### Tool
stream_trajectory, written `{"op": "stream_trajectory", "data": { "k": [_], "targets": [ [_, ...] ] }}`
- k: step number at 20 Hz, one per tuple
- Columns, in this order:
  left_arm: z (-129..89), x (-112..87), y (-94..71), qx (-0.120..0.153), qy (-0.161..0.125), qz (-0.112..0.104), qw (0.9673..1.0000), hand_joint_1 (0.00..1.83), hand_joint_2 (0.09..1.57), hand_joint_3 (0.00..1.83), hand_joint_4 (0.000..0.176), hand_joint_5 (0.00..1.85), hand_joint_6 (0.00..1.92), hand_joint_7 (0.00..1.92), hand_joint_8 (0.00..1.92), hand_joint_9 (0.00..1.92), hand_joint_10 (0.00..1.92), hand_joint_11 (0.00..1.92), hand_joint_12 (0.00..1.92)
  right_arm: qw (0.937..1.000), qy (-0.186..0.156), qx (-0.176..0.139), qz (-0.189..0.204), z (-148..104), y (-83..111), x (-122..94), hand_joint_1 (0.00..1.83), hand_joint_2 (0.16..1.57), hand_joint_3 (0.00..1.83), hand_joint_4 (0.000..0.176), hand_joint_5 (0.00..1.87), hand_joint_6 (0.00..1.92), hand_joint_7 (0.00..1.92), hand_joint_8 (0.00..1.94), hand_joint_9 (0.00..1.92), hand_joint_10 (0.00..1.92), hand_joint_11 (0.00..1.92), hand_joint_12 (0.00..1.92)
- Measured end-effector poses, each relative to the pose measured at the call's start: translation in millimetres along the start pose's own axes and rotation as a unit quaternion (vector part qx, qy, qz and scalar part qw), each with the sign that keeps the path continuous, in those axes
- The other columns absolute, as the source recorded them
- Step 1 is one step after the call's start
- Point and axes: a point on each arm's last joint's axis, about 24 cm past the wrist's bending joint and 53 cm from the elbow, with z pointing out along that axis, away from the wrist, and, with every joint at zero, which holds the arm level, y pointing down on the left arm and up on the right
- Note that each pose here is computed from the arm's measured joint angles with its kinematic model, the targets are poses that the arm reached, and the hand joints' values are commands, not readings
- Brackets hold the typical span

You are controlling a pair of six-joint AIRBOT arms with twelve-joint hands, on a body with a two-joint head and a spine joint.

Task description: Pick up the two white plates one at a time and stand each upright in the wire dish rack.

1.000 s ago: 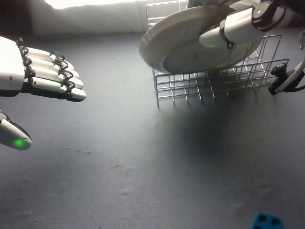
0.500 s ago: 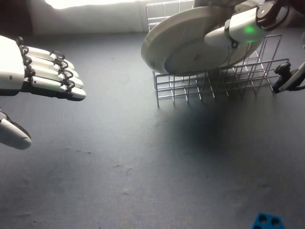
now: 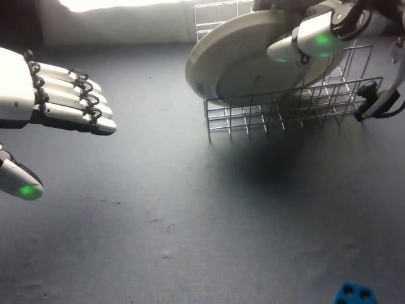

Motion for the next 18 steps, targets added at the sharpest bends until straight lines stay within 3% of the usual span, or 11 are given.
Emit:
{"op": "stream_trajectory", "data": {
  "k": [2,8,13,18],
  "targets": [
    [0,-0.4,0.1,-0.001,0.001,0.003,1.0,0.0,1.11,0.0,0.0,0.06,0.0,0.06,0.0,0.05,0.0,0.0,0.13,1.0,0.0,0.002,0.0,2,-2.5,1,1.35,1.17,0.0,0.0,0.84,1.23,0.91,1.08,0.76,1.33,0.6,1.41],
    [0,-0.6,-0.1,0.0,0.0,0.003,1.0,0.0,1.11,0.0,0.0,0.05,0.0,0.06,0.0,0.05,0.0,0.0,0.18,1.0,-0.004,0.007,0.0,2,-8.6,0,1.35,1.19,0.0,0.0,0.8,1.28,0.88,1.15,0.72,1.36,0.6,1.39],
    [1,-0.6,-1.2,0.001,0.0,0.003,1.0,0.0,1.12,0.0,0.0,0.05,0.0,0.05,0.0,0.04,0.0,0.0,0.14,0.9998,-0.007,0.016,-0.01,0,-21.7,1,1.35,1.17,0.0,0.0,0.83,1.24,0.91,1.11,0.74,1.32,0.6,1.37],
    [1,-0.2,-2.0,0.002,0.001,0.003,1.0,0.0,1.12,0.0,0.0,0.07,0.0,0.07,0.0,0.06,0.0,0.0,0.2,0.9998,-0.008,0.016,-0.012,1,-22.2,0,1.36,1.16,0.0,0.0,0.85,1.22,0.93,1.07,0.78,1.3,0.64,1.38]
  ]
}}
